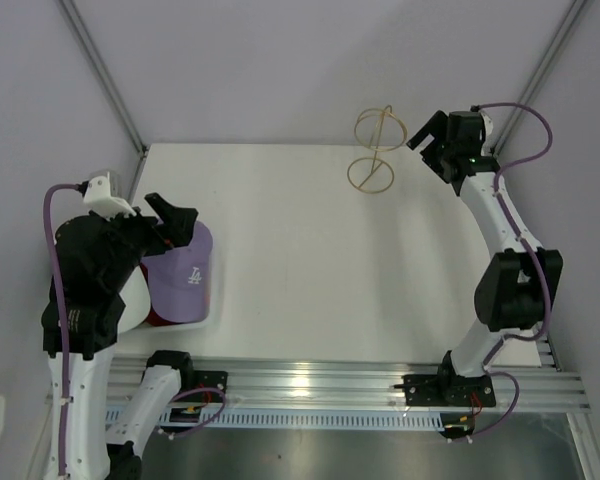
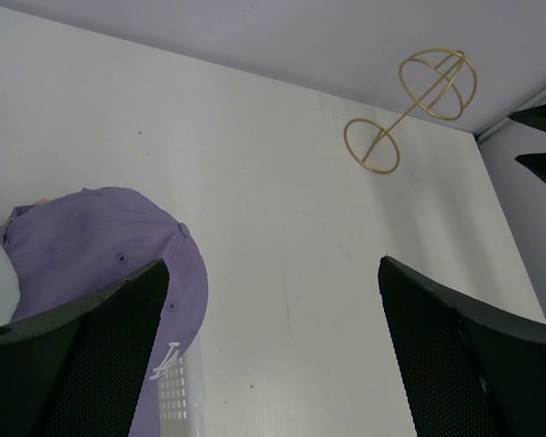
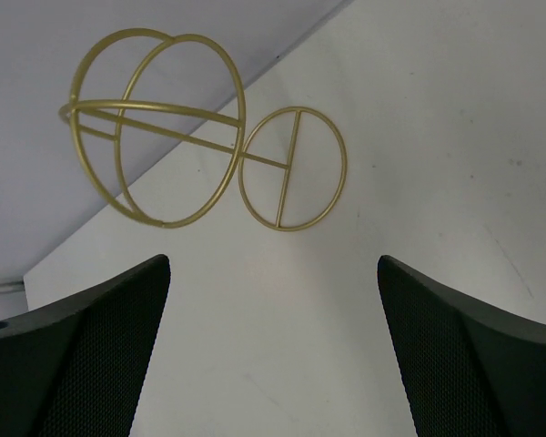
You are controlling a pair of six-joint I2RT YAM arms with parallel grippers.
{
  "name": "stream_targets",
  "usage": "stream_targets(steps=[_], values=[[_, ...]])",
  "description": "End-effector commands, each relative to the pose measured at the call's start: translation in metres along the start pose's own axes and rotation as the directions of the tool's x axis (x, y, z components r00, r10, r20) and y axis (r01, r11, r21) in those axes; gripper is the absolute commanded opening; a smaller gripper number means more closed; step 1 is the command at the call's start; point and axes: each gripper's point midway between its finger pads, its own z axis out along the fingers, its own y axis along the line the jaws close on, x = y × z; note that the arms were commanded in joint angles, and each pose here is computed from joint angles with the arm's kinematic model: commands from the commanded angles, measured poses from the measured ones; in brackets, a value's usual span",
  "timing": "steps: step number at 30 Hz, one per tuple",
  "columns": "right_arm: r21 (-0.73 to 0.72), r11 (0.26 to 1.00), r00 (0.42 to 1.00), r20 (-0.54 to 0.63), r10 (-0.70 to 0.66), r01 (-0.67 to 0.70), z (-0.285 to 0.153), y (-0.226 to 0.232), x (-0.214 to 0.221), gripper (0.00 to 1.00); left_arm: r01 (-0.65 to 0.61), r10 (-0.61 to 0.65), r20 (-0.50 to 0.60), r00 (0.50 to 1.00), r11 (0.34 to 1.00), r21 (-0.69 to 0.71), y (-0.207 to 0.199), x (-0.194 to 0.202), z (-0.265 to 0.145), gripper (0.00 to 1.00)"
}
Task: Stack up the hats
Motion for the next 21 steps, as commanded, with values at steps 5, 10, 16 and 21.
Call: stream_targets(steps=[5,10,16,21], values=[[-0.059,0.989,0.99,0.007,0.137,-0.137,0.063,0.031,0.002,0.98,-0.009,0.009,-0.008,1.0,0.999,0.038,-0.007,-0.002,0.006,0.99],[-0.095,0.98,0.984,-0.036,0.175,-0.177,0.092,0.036,0.022,0.99,0.002,-0.002,-0.009,1.0,1.0,0.014,-0.001,0.001,0.01,0.99],[-0.101,0.973,0.978,-0.03,0.205,-0.207,0.112,0.041,0.034,0.99,-0.013,0.013,-0.024,1.0,1.0,0.004,0.002,0.004,0.018,0.99],[-0.058,0.976,0.978,-0.017,0.209,-0.209,0.133,0.036,0.045,0.96,-0.024,0.024,-0.032,0.999,1.0,-0.004,0.005,0.005,0.022,0.99]])
